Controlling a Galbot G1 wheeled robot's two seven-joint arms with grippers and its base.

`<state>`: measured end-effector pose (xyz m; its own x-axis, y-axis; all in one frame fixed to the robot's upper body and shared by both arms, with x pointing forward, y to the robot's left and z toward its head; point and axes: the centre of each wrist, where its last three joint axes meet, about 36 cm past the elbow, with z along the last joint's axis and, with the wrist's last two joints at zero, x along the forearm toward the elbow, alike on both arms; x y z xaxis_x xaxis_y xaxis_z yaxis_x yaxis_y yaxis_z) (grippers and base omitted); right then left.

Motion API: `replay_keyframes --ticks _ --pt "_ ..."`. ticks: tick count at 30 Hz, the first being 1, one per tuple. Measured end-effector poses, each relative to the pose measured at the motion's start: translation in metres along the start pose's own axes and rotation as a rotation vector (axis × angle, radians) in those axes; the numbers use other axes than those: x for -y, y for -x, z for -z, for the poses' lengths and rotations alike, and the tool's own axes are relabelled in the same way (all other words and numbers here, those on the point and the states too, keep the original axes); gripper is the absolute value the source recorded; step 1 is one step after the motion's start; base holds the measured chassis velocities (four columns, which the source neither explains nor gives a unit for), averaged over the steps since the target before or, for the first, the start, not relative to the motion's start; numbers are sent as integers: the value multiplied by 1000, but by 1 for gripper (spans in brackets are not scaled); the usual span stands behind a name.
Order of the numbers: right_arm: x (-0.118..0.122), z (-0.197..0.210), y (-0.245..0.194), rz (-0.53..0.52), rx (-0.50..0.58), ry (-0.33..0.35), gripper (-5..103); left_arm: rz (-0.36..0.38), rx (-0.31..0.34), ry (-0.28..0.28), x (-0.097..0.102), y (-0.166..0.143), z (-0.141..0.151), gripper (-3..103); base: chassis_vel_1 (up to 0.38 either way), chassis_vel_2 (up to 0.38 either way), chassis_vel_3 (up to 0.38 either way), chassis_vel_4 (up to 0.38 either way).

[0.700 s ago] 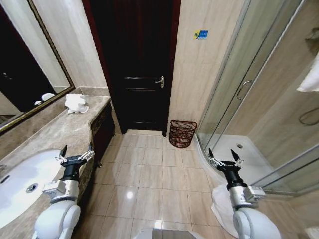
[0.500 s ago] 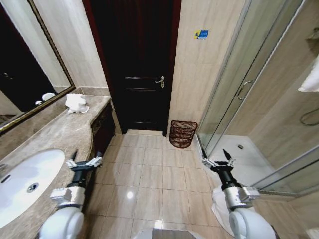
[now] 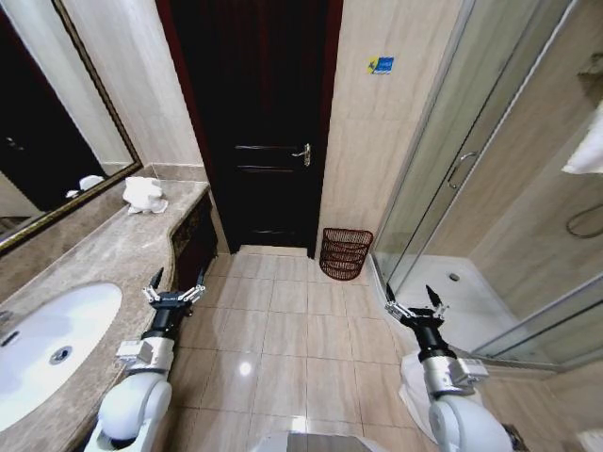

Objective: Discard the used towel into the hamper.

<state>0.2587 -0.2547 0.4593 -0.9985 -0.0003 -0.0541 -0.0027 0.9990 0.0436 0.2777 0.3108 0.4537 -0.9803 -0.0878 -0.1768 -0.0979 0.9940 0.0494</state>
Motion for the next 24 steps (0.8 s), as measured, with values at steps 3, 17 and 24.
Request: replay_keyframes --ticks 3,17,24 --pt "-1 2 4 2 10 4 100 4 -7 -19 5 4 5 100 0 0 0 0" --pt "-2 30 7 -14 29 -1 100 -13 -64 -104 15 -13 31 100 0 0 0 0" --pt "7 26 7 -14 35 -77 100 4 -57 97 13 -14 27 100 0 0 0 0"
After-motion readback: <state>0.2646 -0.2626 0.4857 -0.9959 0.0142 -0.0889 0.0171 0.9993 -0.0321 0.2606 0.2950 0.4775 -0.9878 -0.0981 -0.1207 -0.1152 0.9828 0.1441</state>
